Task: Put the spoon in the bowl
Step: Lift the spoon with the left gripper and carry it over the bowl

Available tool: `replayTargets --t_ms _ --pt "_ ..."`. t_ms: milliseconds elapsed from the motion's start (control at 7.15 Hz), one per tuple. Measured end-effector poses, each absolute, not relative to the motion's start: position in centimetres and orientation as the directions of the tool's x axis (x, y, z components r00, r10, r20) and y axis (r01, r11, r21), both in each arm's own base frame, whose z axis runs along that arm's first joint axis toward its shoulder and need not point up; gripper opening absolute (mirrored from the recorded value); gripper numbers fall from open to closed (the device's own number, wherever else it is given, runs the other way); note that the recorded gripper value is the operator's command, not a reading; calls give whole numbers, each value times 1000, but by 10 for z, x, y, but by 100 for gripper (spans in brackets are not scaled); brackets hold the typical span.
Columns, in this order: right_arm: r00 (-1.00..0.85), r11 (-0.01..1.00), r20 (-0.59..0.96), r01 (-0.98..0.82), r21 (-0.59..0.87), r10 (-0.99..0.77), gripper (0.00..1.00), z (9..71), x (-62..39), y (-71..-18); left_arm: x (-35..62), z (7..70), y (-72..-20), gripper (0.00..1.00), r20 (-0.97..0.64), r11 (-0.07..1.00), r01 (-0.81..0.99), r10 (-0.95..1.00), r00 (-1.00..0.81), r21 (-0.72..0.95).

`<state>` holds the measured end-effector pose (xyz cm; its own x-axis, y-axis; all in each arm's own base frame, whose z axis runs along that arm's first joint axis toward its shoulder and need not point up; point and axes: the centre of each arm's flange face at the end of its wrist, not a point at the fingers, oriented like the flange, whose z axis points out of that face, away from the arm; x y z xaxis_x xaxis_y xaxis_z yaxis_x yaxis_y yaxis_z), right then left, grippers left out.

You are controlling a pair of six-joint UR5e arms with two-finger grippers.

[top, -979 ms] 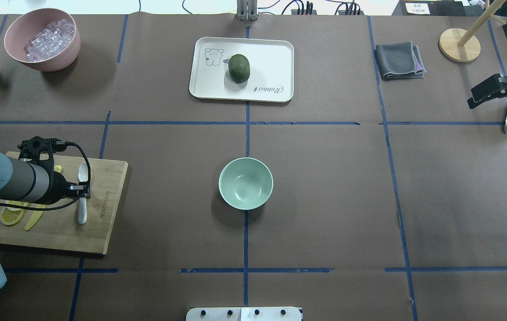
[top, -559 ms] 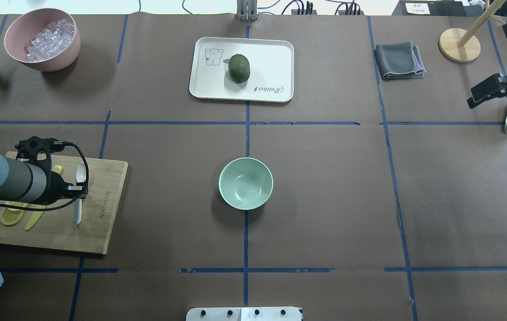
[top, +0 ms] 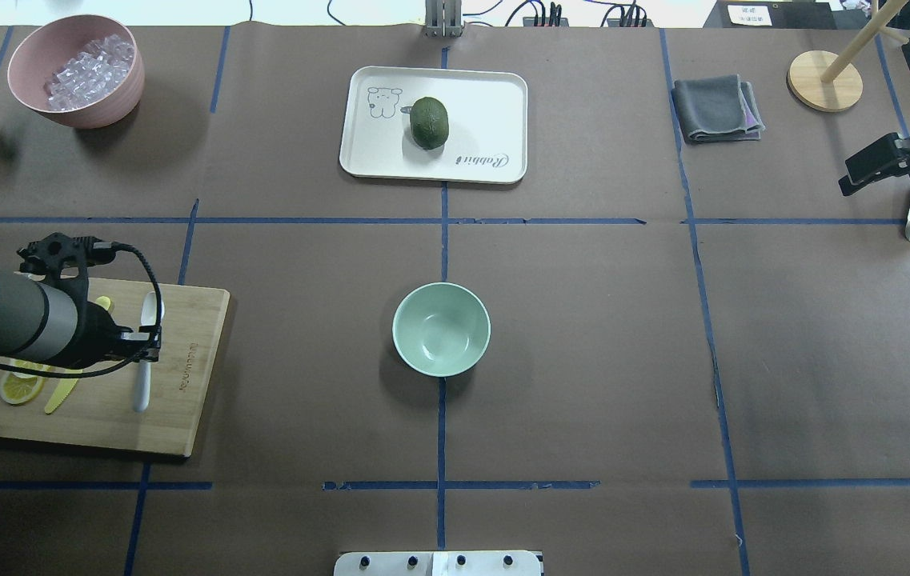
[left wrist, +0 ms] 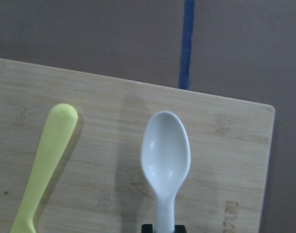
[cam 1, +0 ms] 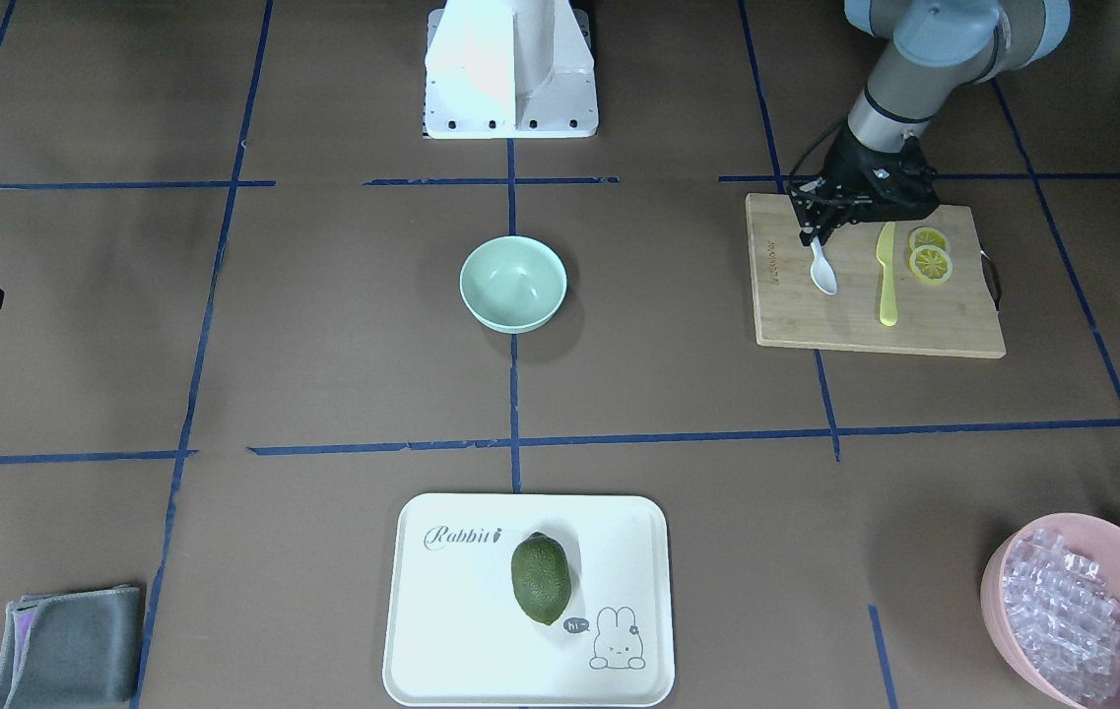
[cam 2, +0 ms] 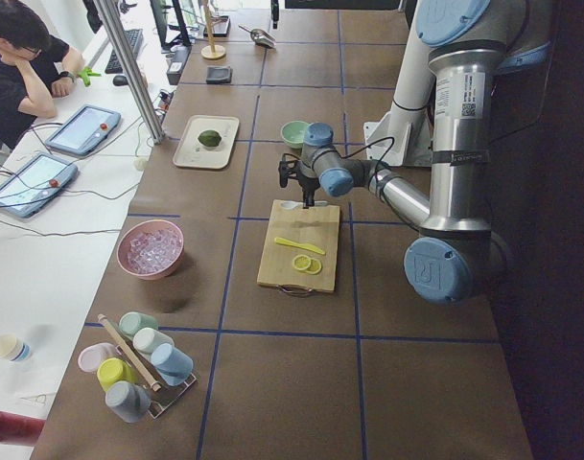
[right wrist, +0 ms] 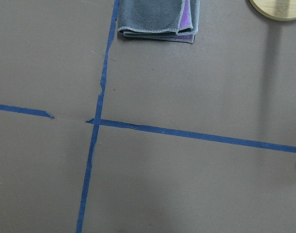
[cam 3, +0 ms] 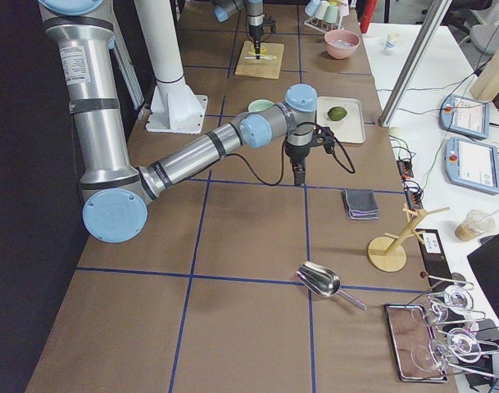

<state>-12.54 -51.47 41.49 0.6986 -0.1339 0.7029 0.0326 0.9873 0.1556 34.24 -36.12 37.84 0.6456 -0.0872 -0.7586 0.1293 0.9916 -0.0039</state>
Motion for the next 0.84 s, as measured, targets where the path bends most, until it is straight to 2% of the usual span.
replayTargets --t_ms 420,839 --pt "699 988 703 33 152 -132 100 417 -125 -514 409 207 -377 0 -778 977 160 -207 594 -138" --pt "699 988 703 32 150 -130 100 417 -125 -514 516 124 -384 0 -774 972 142 -235 588 -187"
